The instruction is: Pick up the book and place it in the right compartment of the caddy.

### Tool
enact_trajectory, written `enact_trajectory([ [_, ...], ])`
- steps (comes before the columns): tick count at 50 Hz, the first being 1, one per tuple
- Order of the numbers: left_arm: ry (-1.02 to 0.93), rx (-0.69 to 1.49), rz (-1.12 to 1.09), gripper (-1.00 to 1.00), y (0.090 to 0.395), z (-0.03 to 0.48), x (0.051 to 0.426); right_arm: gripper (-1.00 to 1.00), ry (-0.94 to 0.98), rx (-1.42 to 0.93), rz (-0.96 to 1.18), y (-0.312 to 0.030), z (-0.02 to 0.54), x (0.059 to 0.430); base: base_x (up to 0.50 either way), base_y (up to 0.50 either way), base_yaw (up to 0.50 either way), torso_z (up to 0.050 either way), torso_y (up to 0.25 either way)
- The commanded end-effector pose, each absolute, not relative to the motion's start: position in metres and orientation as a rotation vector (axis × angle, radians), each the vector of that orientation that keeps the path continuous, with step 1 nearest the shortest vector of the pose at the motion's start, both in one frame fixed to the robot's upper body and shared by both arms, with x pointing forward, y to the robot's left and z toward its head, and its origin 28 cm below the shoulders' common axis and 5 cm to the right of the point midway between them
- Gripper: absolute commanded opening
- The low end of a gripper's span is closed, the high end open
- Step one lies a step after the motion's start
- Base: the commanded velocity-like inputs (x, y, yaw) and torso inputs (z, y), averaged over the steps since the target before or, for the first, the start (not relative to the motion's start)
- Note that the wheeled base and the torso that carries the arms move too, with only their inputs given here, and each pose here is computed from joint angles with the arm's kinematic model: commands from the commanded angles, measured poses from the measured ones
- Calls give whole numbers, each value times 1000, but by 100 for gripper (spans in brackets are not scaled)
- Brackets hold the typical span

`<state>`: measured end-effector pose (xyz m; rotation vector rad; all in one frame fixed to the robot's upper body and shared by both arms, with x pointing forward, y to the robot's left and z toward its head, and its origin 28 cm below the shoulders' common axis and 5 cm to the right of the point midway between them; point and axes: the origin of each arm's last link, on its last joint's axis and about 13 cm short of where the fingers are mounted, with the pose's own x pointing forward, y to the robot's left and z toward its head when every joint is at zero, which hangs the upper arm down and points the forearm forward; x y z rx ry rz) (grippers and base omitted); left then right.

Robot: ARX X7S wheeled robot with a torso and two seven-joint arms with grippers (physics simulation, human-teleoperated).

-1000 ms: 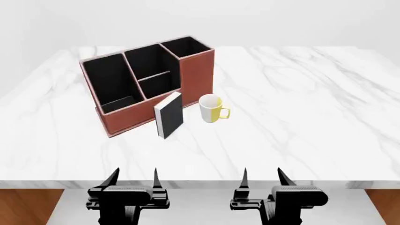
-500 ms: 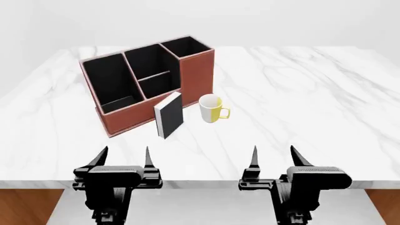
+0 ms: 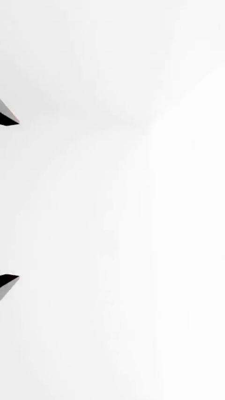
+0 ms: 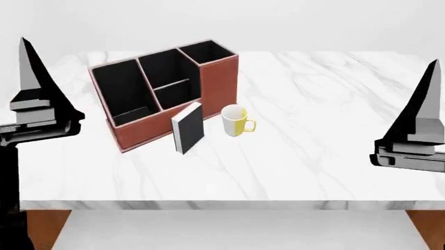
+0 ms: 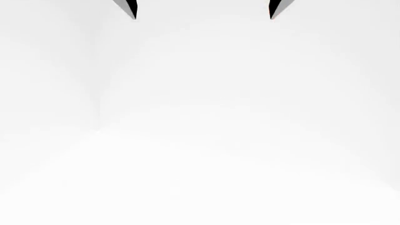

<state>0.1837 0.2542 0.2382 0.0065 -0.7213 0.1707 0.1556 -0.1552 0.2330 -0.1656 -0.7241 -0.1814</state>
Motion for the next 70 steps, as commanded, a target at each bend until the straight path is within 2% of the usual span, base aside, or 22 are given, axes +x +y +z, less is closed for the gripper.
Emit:
enact_trajectory([
  [1, -775, -2, 174, 100, 253, 255, 160, 100, -717, -148, -191, -151, 248, 130, 0, 0, 0, 0, 0],
  [11, -778, -16, 171, 100, 252, 256, 158, 100, -718, -138, -166, -150, 246, 130, 0, -49, 0, 0, 0],
  [28, -782, -28, 176, 100, 252, 255, 157, 100, -721, -133, -168, -150, 244, 131, 0, -472, 0, 0, 0],
  [40, -782, -29, 175, 100, 252, 256, 157, 100, -742, -150, -149, -149, 243, 130, 2, 0, 0, 0, 0],
  [70, -784, -25, 166, 100, 251, 256, 158, 100, -735, -181, -127, -147, 240, 129, 487, 49, 0, 0, 1],
])
